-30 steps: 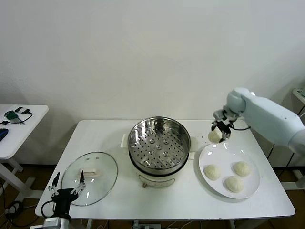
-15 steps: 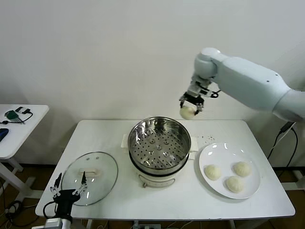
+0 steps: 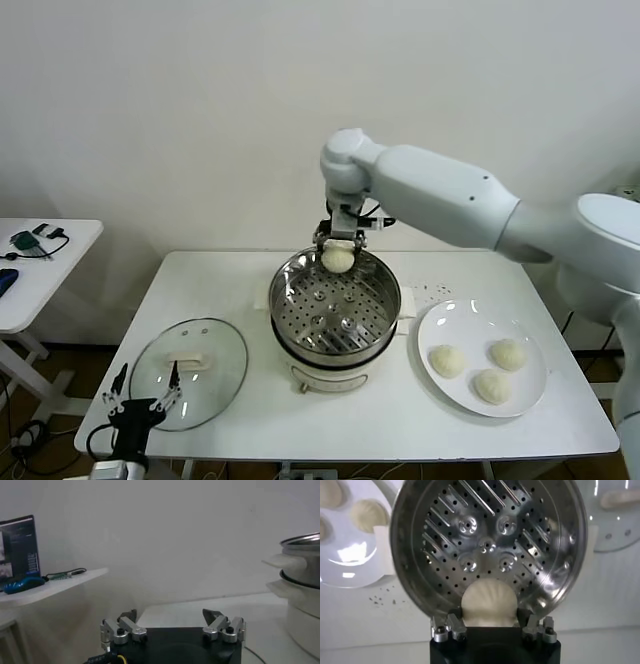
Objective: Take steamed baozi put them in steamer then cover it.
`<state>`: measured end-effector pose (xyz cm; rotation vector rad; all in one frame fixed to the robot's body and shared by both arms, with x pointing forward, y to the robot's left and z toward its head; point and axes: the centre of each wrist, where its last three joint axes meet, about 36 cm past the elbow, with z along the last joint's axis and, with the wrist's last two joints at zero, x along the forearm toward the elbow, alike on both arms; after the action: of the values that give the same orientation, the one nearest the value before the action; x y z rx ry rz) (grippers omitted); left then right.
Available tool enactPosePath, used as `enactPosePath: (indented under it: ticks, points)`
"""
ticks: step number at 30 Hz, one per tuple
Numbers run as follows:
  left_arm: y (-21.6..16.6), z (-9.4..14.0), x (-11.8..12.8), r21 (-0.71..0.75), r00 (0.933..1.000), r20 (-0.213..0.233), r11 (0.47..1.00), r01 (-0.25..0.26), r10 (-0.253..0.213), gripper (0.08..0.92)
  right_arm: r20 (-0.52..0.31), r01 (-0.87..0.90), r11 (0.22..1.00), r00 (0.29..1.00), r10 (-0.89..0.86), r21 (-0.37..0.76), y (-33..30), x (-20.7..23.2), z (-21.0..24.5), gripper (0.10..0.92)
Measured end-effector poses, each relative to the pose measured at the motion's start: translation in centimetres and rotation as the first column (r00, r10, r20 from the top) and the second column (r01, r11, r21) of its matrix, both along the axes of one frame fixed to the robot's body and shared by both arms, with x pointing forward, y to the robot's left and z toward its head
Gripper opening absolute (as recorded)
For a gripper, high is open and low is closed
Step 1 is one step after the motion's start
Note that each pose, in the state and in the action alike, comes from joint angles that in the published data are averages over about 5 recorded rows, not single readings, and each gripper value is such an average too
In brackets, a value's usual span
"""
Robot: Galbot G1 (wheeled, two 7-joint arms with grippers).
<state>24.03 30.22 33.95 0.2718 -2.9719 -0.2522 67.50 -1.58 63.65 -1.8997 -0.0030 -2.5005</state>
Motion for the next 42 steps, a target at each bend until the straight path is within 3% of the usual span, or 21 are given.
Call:
enactPosePath:
  ticks: [12, 17, 21, 34, 42]
  points:
    - [0.3, -0.1, -0.1, -0.001, 1.0000, -0.004, 1.000, -0.004, 0.004, 0.823, 0.000, 0.000, 0.999, 1.000, 0.000, -0.039, 0.3, 0.0, -5.1, 0.709]
    - [0.2, -0.1, -0.1, -0.001, 1.0000, -0.006, 1.000, -0.001, 0.001, 0.823, 0.010, 0.001, 0.999, 1.000, -0.001, -0.033, 0.6, 0.0, -5.3, 0.797]
    - [0.2, -0.1, -0.1, 0.000, 1.0000, -0.007, 1.000, 0.000, 0.000, 0.823, 0.015, 0.002, 1.000, 1.000, -0.001, -0.029, 0.6, -0.1, -5.1, 0.821]
    - [0.3, -0.3, -0.9, 0.004, 0.9998, -0.018, 1.000, -0.004, 0.004, 0.823, 0.030, 0.046, 0.999, 0.998, -0.047, 0.018, -3.1, -0.1, 1.2, 0.823]
    - [0.2, 0.0, -1.1, 0.006, 0.9998, -0.018, 1.000, 0.001, -0.001, 0.823, -0.032, 0.250, 0.956, 0.968, -0.248, 0.156, -11.3, 0.4, 5.8, 0.823]
